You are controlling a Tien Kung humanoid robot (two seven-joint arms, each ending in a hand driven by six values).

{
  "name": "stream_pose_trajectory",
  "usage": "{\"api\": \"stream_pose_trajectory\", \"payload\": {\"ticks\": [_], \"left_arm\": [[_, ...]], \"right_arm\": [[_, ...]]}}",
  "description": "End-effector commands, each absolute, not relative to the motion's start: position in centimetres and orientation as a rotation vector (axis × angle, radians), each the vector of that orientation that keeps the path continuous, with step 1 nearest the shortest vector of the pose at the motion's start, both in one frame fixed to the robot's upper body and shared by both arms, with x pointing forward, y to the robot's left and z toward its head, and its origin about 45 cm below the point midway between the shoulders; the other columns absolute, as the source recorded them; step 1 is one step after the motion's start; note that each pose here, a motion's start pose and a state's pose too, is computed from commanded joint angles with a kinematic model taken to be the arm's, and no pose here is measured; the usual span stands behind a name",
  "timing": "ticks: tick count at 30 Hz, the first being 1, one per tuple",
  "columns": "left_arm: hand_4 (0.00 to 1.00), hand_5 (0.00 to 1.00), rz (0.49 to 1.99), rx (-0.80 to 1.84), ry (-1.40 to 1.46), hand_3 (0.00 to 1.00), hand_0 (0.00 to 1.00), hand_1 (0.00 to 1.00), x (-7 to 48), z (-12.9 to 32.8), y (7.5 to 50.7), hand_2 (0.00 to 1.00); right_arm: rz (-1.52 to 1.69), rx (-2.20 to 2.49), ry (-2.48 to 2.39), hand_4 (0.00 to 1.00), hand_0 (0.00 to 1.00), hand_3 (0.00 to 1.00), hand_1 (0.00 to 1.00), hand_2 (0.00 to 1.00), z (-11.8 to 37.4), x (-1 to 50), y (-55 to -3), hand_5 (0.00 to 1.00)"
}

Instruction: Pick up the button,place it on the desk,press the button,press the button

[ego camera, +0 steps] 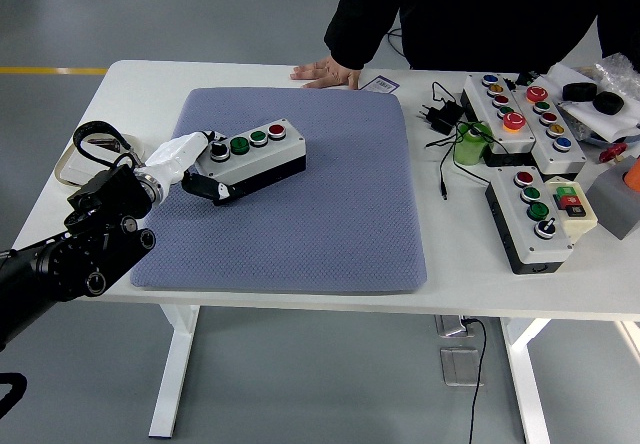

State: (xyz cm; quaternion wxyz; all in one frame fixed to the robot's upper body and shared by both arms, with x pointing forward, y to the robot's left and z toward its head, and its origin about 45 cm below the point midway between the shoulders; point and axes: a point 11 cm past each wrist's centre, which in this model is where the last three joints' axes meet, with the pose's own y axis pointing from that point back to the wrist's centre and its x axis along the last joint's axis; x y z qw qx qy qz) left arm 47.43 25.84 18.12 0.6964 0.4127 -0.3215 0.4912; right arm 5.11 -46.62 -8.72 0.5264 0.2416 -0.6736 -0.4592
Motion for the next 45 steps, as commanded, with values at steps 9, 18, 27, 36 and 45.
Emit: {"api": "stream_pose_trajectory", "payload": {"ticks": [9, 18, 27, 36, 45], "left_arm": [[0.152, 0.002, 1.035, 0.739, -0.725, 0.359, 0.126, 0.183, 46.8, 18.7, 24.2, 0.238], [0.145, 0.002, 0.951, 0.628, -0.753, 0.339, 0.117, 0.171, 45.6, 18.9, 22.9, 0.229], [0.151, 0.002, 0.911, 0.567, -0.803, 0.338, 0.117, 0.170, 44.5, 19.1, 21.8, 0.228], [0.156, 0.002, 0.862, 0.610, -0.865, 0.341, 0.120, 0.169, 44.2, 18.3, 21.6, 0.227], [0.258, 0.002, 0.773, 0.739, -0.937, 0.388, 0.210, 0.218, 44.1, 17.2, 21.5, 0.263]], "right_arm": [[-1.098, 0.576, -1.606, 0.260, 0.643, 0.612, 0.535, 0.616, -8.8, 5.0, -46.6, 0.286], [-1.099, 0.581, -1.613, 0.260, 0.643, 0.612, 0.535, 0.616, -8.7, 5.2, -46.6, 0.287], [-1.100, 0.585, -1.613, 0.260, 0.643, 0.612, 0.535, 0.616, -8.8, 5.4, -46.4, 0.287], [-1.099, 0.585, -1.613, 0.260, 0.644, 0.612, 0.535, 0.616, -8.7, 5.5, -46.5, 0.287], [-1.096, 0.588, -1.615, 0.260, 0.643, 0.613, 0.535, 0.616, -8.7, 5.6, -46.5, 0.286]]}}
